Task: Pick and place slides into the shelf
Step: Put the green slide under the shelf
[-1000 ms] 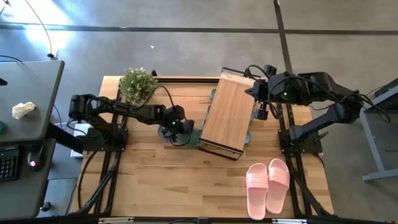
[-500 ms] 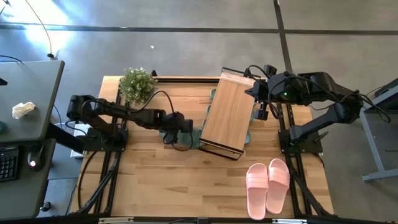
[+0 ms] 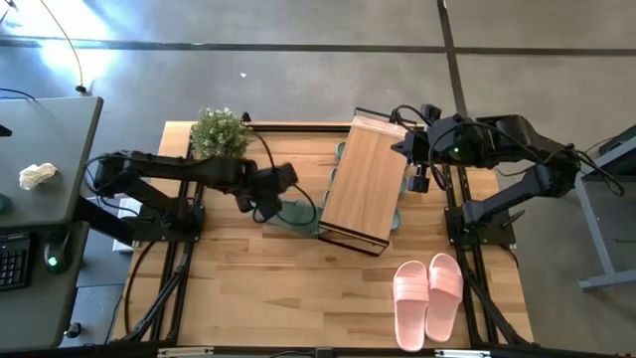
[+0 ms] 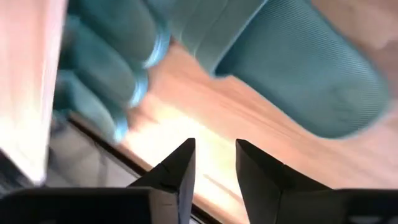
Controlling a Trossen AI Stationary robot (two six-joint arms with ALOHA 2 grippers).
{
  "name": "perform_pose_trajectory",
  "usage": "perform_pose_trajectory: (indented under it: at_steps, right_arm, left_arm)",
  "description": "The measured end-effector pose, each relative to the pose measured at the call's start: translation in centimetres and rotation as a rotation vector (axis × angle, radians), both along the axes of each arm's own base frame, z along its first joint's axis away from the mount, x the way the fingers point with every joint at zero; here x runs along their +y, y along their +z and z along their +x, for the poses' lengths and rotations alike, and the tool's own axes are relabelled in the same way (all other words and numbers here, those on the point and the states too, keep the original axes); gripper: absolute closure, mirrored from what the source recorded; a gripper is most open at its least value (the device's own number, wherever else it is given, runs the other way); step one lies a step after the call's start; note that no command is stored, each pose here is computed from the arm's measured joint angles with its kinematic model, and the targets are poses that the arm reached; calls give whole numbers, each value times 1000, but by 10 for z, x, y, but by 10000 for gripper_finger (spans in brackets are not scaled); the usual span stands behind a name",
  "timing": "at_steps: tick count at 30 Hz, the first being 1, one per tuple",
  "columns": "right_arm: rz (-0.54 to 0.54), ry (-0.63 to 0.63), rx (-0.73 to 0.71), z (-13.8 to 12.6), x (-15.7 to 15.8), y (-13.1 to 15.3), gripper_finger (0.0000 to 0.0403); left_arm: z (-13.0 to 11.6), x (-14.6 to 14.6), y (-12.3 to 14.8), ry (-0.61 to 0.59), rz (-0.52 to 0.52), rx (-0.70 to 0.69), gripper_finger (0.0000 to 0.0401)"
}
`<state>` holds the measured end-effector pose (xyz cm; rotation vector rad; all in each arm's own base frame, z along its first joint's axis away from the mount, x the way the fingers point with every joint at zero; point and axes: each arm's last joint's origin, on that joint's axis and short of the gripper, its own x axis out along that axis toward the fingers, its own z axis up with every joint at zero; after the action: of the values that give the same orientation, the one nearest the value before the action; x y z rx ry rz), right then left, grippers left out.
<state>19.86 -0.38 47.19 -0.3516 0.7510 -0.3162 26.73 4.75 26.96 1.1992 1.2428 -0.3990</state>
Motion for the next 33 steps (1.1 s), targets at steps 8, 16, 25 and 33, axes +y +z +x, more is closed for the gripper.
perform_pose_trajectory:
  at_steps: [8,16,25,33]
  right_arm:
    - [57,58,-7,-1,2,1,403]
    - [111,71,-38,-25,2,7,403]
    - [184,84,-97,-62,2,16,403]
    - [211,58,-28,-69,2,10,403]
  left_arm:
    - [-40,-6,63,594,-236,-200,356]
    - [-85,-13,64,1289,-629,-199,391]
    - [-93,-4,-6,1698,-703,-219,396]
    - [-98,7,-80,1923,-794,-316,400]
